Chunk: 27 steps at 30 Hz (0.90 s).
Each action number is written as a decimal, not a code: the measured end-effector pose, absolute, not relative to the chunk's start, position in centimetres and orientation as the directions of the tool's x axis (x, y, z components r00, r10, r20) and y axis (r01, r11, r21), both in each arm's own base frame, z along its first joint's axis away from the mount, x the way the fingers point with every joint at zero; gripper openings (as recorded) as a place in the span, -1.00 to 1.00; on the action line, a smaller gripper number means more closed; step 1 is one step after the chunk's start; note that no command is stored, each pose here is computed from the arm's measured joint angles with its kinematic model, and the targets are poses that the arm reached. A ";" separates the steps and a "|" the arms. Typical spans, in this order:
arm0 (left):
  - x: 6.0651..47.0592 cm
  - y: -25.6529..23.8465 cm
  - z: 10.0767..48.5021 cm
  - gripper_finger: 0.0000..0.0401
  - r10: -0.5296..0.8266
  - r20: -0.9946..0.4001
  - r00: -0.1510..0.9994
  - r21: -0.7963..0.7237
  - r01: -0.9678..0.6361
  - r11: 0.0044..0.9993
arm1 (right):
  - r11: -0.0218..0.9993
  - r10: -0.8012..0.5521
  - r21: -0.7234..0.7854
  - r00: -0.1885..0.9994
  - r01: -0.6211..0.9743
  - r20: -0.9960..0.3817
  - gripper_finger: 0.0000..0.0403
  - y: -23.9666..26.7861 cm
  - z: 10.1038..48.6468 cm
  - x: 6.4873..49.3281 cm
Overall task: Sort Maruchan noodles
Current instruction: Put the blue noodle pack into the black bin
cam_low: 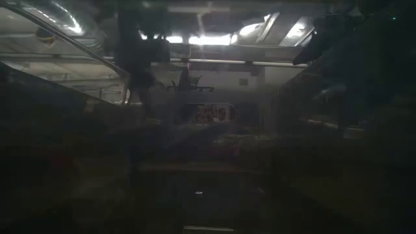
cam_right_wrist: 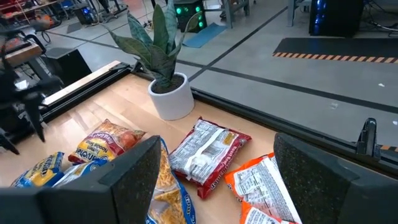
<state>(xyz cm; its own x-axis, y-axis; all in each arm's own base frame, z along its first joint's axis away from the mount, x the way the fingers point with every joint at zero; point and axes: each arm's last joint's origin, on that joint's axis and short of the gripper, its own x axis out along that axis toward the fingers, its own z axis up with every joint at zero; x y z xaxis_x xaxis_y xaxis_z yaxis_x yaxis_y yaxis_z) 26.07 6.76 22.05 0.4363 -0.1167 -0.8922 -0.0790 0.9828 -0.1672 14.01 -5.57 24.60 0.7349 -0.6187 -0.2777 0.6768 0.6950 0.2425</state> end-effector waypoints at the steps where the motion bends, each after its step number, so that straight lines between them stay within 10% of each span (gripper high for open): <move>1: 26.2 7.0 21.6 -0.16 -0.128 -0.886 0.446 -0.177 -0.070 0.982 | 0.695 -0.619 0.242 0.735 0.677 -0.278 0.49 -5.6 24.6 14.0; 27: 27.0 8.4 14.5 -0.33 -0.433 -0.845 0.314 -0.430 0.082 0.899 | 0.685 -0.618 0.268 0.736 0.677 -0.277 0.49 -5.6 24.6 14.0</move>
